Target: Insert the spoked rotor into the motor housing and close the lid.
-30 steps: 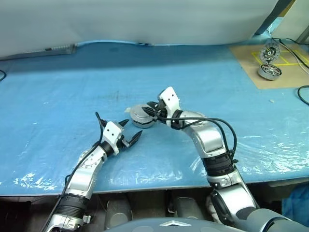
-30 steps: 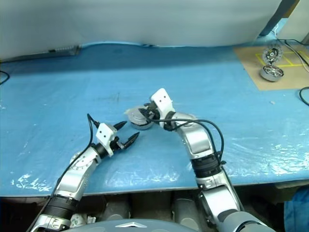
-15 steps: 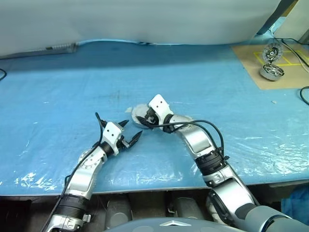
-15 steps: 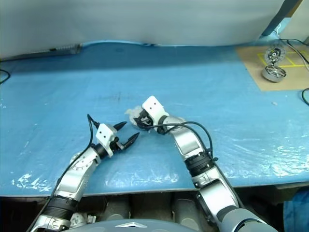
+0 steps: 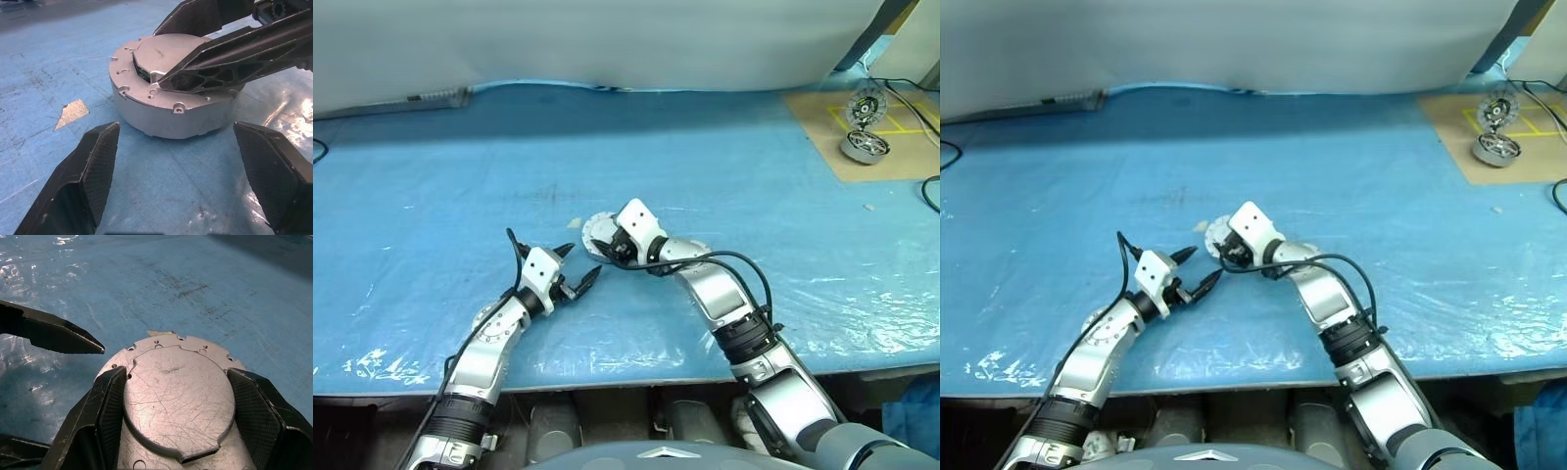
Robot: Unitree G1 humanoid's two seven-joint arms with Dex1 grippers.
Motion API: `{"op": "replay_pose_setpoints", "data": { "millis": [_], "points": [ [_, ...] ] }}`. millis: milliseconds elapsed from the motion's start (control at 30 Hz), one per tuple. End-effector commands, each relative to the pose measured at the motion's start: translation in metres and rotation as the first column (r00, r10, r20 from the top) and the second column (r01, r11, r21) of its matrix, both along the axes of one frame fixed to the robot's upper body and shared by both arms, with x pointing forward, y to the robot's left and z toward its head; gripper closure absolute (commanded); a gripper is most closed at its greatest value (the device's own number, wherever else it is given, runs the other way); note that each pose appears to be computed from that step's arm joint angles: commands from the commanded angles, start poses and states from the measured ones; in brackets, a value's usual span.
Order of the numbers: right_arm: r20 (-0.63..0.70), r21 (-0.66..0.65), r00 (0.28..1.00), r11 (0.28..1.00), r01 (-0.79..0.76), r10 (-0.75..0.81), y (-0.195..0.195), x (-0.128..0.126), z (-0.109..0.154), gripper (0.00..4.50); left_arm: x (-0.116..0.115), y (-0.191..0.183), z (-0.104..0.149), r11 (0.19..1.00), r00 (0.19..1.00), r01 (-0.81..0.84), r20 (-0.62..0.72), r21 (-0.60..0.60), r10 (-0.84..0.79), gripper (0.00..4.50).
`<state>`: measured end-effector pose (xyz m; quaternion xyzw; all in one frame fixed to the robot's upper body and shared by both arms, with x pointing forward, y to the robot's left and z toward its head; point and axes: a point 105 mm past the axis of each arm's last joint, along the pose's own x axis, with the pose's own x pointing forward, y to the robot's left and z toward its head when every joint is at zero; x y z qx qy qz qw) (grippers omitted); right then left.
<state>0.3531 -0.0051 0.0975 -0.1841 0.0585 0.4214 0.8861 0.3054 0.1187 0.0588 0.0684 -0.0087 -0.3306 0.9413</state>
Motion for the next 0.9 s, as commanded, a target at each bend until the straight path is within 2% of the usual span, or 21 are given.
{"op": "replay_pose_setpoints", "data": {
  "millis": [33, 333, 467, 500, 600, 667, 733, 833, 900],
  "points": [
    [0.004, -0.04, 1.0, 0.999, 0.003, -0.003, 0.0, 0.004, 0.003, 1.54, 0.001, -0.001, 0.011, 1.0, 0.999, 0.014, 0.038, -0.004, -0.013, 0.52],
    [-0.038, -0.073, 0.999, 0.997, 0.033, -0.036, -0.006, 0.015, -0.003, 1.54, 0.001, 0.001, 0.011, 1.0, 0.999, 0.005, 0.04, -0.003, -0.005, 0.52],
    [-0.145, -0.026, 0.985, 0.995, 0.091, -0.094, -0.012, 0.01, -0.03, 1.54, 0.002, 0.007, 0.015, 1.0, 0.999, -0.001, 0.033, -0.008, 0.001, 0.52],
    [-0.155, -0.026, 0.983, 0.995, 0.094, -0.097, -0.013, 0.008, -0.033, 1.54, 0.005, 0.011, 0.013, 1.0, 1.0, -0.006, -0.012, -0.003, 0.006, 0.52],
    [-0.16, -0.025, 0.983, 0.995, 0.092, -0.095, -0.013, 0.004, -0.036, 1.54, 0.019, 0.028, 0.011, 0.998, 0.989, -0.068, -0.131, 0.013, 0.069, 0.52],
    [-0.158, -0.026, 0.983, 0.995, 0.091, -0.095, -0.012, 0.003, -0.036, 1.54, 0.038, 0.043, 0.03, 0.986, 0.976, -0.148, -0.172, -0.078, 0.133, 0.52],
    [-0.156, -0.029, 0.983, 0.996, 0.089, -0.092, -0.011, 0.003, -0.036, 1.54, 0.054, 0.052, 0.043, 0.975, 0.96, -0.19, -0.231, -0.113, 0.16, 0.52],
    [-0.155, -0.032, 0.984, 0.996, 0.086, -0.09, -0.01, 0.002, -0.036, 1.54, 0.066, 0.047, 0.061, 0.977, 0.962, -0.16, -0.244, -0.142, 0.122, 1.09],
    [-0.155, -0.035, 0.984, 0.996, 0.085, -0.089, -0.009, 0.002, -0.037, 1.54, 0.069, 0.035, 0.069, 0.975, 0.96, -0.105, -0.275, -0.194, 0.049, 1.71]
  ]
}}
